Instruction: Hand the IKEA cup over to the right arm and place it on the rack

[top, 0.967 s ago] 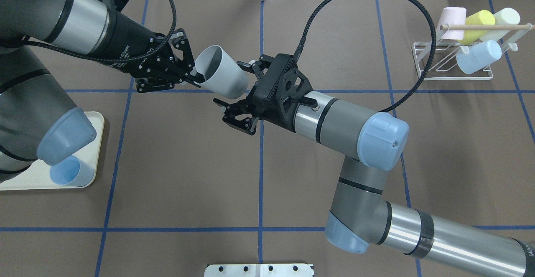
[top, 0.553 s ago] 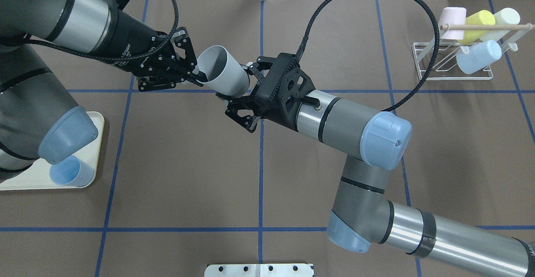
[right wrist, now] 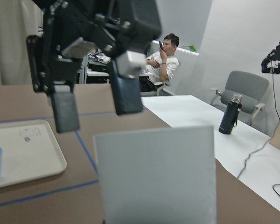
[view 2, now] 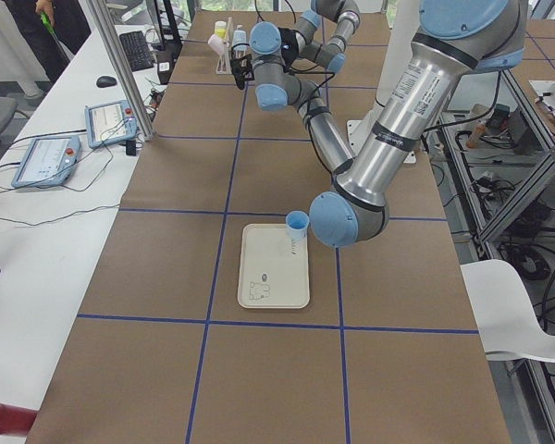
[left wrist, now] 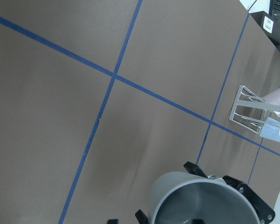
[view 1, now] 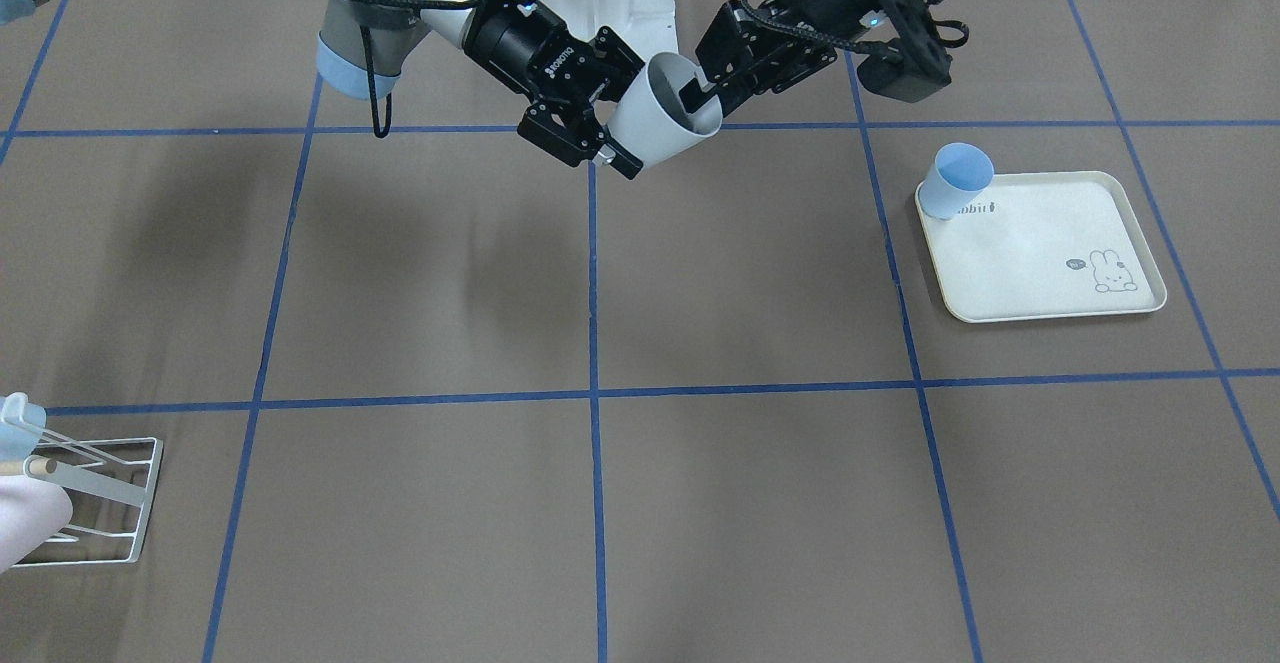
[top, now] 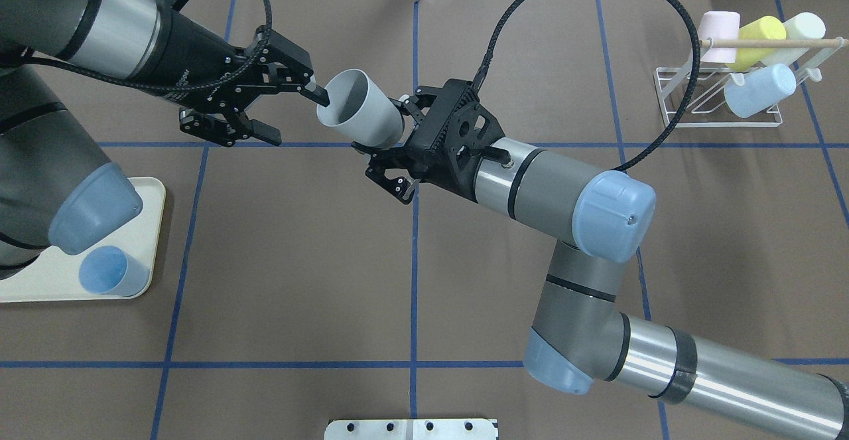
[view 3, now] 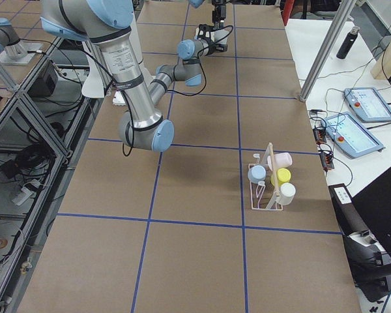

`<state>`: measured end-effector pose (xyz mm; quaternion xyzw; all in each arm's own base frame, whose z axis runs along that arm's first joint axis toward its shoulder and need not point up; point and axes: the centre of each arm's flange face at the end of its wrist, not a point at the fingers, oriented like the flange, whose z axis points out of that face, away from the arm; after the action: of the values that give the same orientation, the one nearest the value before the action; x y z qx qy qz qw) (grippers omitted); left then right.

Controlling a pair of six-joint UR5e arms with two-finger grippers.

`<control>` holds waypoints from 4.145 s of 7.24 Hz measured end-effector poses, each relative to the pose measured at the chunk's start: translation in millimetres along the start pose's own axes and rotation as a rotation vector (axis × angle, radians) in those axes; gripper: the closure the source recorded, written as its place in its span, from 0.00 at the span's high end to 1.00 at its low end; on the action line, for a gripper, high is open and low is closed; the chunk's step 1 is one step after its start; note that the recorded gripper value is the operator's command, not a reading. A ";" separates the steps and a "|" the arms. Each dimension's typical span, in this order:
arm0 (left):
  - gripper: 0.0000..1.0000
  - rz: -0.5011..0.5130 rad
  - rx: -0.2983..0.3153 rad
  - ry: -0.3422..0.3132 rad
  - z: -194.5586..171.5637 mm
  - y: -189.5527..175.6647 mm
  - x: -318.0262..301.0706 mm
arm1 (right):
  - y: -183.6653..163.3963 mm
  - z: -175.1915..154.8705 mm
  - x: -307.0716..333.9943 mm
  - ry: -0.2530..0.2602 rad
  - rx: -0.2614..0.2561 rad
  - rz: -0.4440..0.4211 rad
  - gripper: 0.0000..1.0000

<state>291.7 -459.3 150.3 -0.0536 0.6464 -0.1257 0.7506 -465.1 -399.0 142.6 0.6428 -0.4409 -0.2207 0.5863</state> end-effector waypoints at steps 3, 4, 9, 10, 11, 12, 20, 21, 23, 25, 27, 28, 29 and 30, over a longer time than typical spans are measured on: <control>1.00 0.197 0.058 -0.117 -20.3 -42.8 -91.2 | -19.2 -44.0 58.3 0.168 -0.380 -0.068 0.36; 1.00 0.273 0.071 -0.168 -31.9 -57.0 -128.8 | -22.5 -62.1 78.8 0.211 -0.527 -0.133 0.36; 1.00 0.350 0.080 -0.249 -49.7 -73.2 -181.4 | 58.4 -172.3 218.2 0.147 -1.129 -0.737 0.35; 1.00 0.350 0.081 -0.250 -49.5 -72.5 -181.7 | 83.3 -194.9 245.9 0.092 -1.243 -0.871 0.35; 1.00 0.351 0.081 -0.250 -49.5 -72.0 -181.5 | 104.4 -211.0 267.7 0.053 -1.356 -1.000 0.33; 1.00 0.351 0.082 -0.250 -49.1 -71.7 -181.3 | 117.8 -217.3 282.2 0.030 -1.447 -1.109 0.33; 1.00 0.350 0.081 -0.249 -47.8 -71.4 -180.8 | 164.0 -167.2 322.2 0.013 -1.720 -1.360 0.34; 1.00 0.350 0.081 -0.249 -47.5 -71.5 -180.7 | 171.3 -162.3 321.7 0.005 -1.729 -1.359 0.35; 1.00 0.350 0.081 -0.249 -47.2 -71.8 -180.6 | 186.0 -155.0 318.1 -0.006 -1.744 -1.355 0.39; 1.00 0.350 0.081 -0.249 -47.1 -72.0 -180.3 | 200.4 -149.8 315.7 -0.024 -1.760 -1.353 0.44; 1.00 0.350 0.081 -0.248 -47.3 -71.8 -180.0 | 207.7 -145.1 311.1 -0.041 -1.763 -1.359 0.79; 1.00 0.349 0.081 -0.248 -47.3 -71.7 -180.3 | 211.9 -140.6 307.2 -0.054 -1.763 -1.366 0.95; 1.00 0.349 0.081 -0.248 -47.4 -71.6 -180.7 | 214.4 -136.2 304.6 -0.063 -1.763 -1.371 0.97; 1.00 0.349 0.081 -0.248 -47.5 -71.5 -180.8 | 215.3 -133.9 303.2 -0.066 -1.762 -1.373 0.97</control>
<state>212.4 -477.5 333.2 0.0742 0.5429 -0.0123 0.8364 -268.4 -558.1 446.3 0.1037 0.3028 -0.7502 0.5786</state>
